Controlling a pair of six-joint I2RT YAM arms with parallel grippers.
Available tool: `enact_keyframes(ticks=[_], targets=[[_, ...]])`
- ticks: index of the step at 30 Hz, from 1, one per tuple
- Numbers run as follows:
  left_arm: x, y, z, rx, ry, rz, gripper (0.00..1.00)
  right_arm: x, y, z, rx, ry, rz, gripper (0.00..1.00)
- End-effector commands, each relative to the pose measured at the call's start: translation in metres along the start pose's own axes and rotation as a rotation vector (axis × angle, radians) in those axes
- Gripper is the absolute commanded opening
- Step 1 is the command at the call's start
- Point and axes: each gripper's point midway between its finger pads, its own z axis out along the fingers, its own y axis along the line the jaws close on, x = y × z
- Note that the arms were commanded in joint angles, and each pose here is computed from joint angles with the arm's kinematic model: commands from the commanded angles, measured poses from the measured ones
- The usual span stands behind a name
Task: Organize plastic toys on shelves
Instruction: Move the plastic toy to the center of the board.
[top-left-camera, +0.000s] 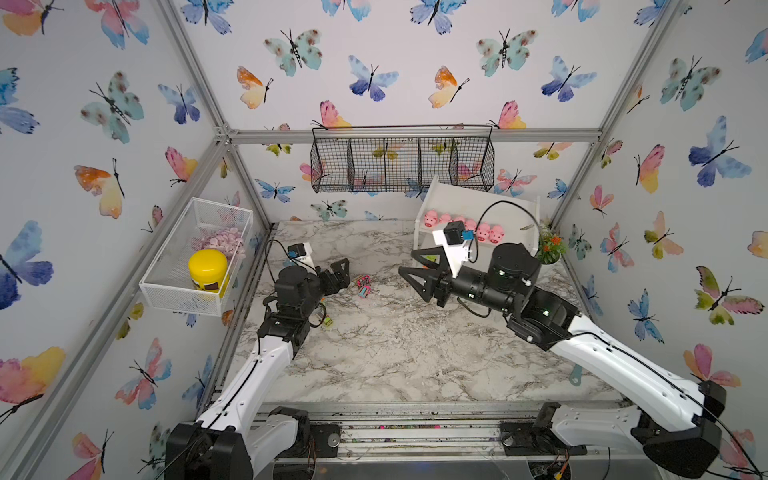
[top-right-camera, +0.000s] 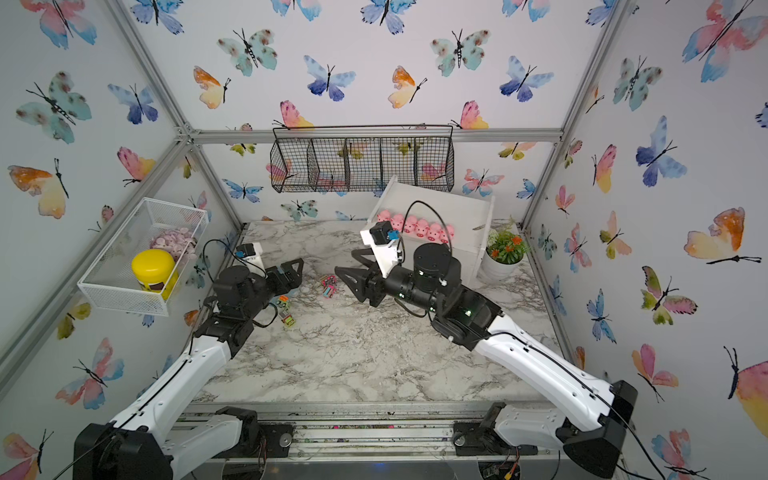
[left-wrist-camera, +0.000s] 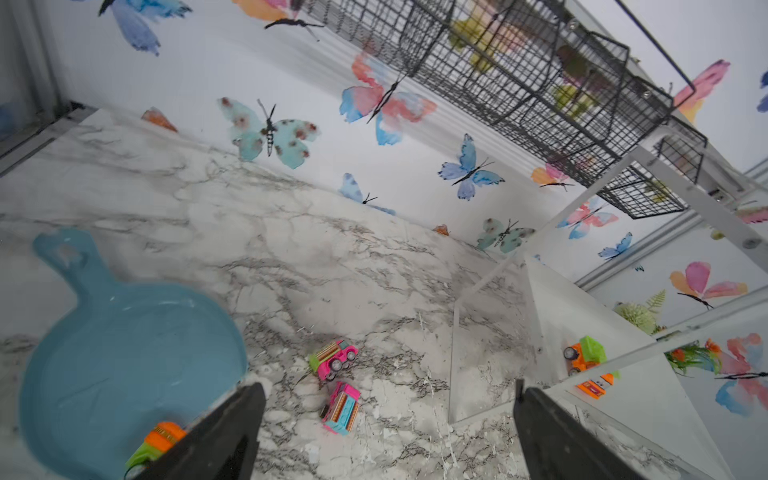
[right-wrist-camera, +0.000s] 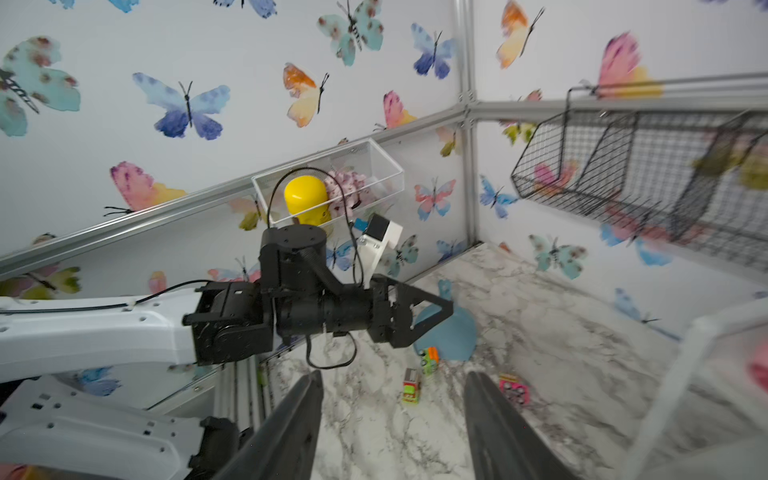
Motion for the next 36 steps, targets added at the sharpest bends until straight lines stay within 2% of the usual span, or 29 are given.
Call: enact_keyframes(ticks=[1, 6, 11, 16, 22, 26, 31, 36], targets=[[0.016, 0.001, -0.014, -0.004, 0.080, -0.038, 0.99, 0.073, 0.022, 0.035, -0.110, 0.197, 0.014, 0.59], [0.017, 0.043, -0.032, -0.232, 0.040, -0.063, 0.98, 0.164, 0.000, 0.078, 0.006, 0.446, -0.028, 0.60], [0.022, 0.077, -0.055, -0.419, -0.011, -0.141, 0.99, 0.212, -0.036, 0.108, 0.174, 0.546, 0.063, 0.61], [0.027, 0.079, -0.063, -0.416, -0.025, -0.147, 0.99, 0.258, -0.064, 0.140, 0.335, 0.596, 0.248, 0.60], [0.021, 0.078, -0.071, -0.424, -0.041, -0.120, 0.99, 0.300, -0.128, 0.154, 0.783, 0.616, 0.542, 0.63], [0.021, 0.077, -0.073, -0.416, -0.047, -0.117, 0.99, 0.310, -0.146, 0.173, 0.799, 0.583, 0.664, 0.62], [0.021, 0.076, -0.075, -0.411, -0.053, -0.113, 0.99, 0.309, -0.176, 0.185, 0.889, 0.543, 0.671, 0.62], [0.021, 0.075, -0.076, -0.405, -0.055, -0.110, 0.99, 0.305, -0.190, 0.208, 0.842, 0.487, 0.678, 0.62]])
